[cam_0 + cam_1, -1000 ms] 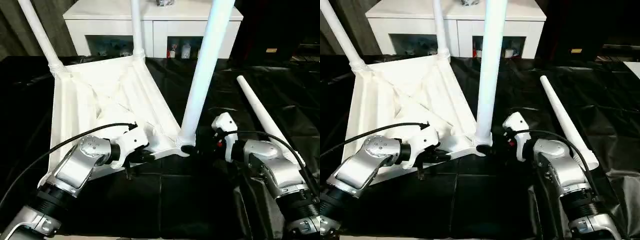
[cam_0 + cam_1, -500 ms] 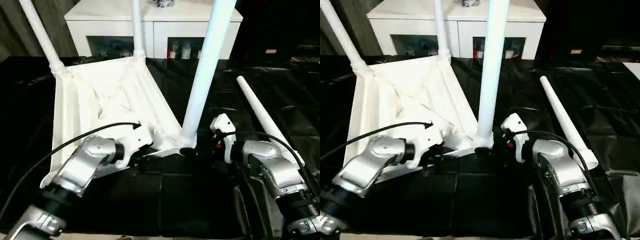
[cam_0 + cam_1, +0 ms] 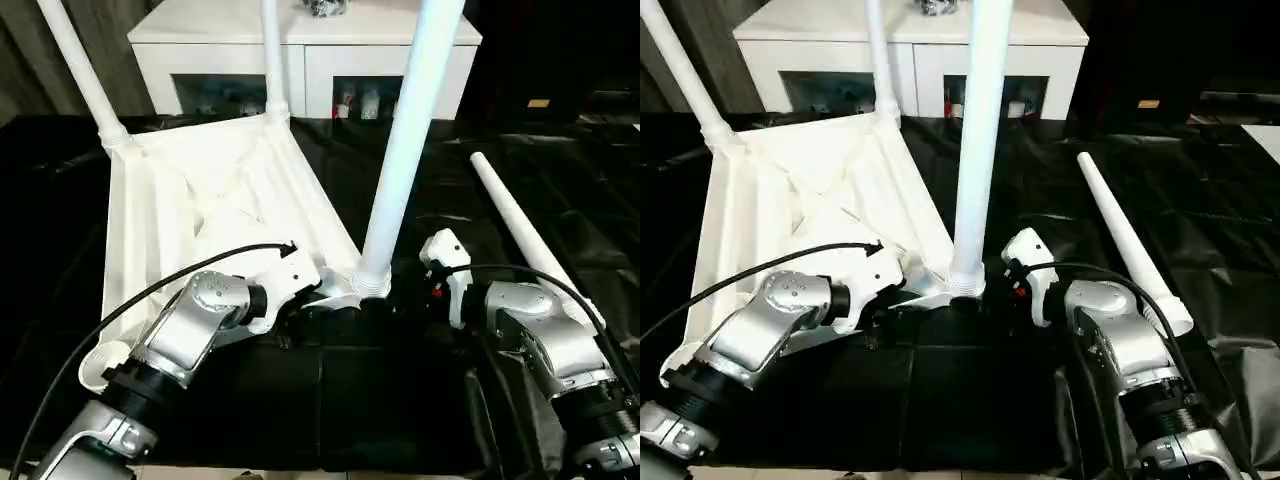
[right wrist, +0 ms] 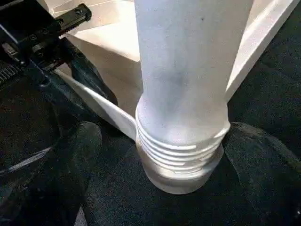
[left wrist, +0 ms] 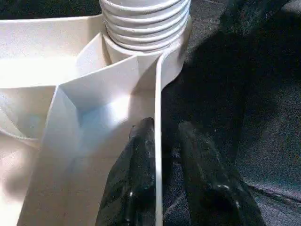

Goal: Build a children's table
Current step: Rotate leg to tighten

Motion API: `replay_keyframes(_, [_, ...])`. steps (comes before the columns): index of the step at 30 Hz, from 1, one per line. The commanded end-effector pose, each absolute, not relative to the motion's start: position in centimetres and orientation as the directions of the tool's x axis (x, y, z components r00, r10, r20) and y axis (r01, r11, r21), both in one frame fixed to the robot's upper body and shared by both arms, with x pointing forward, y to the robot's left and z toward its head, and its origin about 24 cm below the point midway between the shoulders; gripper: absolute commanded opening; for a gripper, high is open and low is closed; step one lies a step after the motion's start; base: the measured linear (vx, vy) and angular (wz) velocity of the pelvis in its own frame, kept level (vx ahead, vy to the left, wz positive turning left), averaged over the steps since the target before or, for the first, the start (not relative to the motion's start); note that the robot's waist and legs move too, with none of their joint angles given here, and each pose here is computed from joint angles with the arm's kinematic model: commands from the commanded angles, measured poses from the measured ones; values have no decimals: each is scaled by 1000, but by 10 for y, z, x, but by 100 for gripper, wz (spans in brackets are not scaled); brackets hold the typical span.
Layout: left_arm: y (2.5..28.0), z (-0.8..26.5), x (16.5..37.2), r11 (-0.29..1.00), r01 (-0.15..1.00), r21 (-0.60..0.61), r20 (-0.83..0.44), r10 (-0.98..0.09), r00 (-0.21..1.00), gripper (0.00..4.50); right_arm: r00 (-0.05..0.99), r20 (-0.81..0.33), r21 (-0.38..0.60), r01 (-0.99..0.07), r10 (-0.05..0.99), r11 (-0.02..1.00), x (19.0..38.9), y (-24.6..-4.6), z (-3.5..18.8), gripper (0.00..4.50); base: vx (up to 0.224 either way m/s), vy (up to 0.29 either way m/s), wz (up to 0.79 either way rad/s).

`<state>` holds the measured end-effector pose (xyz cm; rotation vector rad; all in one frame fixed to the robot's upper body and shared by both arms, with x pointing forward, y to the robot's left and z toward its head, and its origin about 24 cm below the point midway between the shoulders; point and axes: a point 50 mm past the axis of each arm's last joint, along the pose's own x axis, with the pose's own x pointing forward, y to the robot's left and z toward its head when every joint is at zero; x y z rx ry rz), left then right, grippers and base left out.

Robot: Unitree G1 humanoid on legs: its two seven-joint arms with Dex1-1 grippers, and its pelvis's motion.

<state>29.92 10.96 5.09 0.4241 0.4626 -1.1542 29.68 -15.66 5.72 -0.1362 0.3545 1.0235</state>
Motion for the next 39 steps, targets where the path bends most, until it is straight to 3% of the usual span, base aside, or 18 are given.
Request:
replay_keyframes(1, [111, 51, 299, 343, 936, 73, -557, -765, 324, 48, 469, -344, 44, -857, 813, 513, 297, -156, 62, 450, 0, 0, 0])
replay_keyframes(6, [118, 51, 294, 331, 942, 65, -558, -771, 309, 3, 484, -335, 40, -850, 808, 526, 301, -155, 62, 450, 0, 0, 0])
replay_keyframes(19, [120, 49, 289, 324, 945, 35, -559, -777, 287, 3, 469, -334, 46, -858, 818, 511, 306, -149, 60, 450, 0, 0, 0])
replay_keyframes(39, [123, 49, 287, 332, 943, 36, -570, -768, 292, 0, 424, -342, 62, -880, 839, 470, 309, -142, 54, 293, 0, 0, 0])
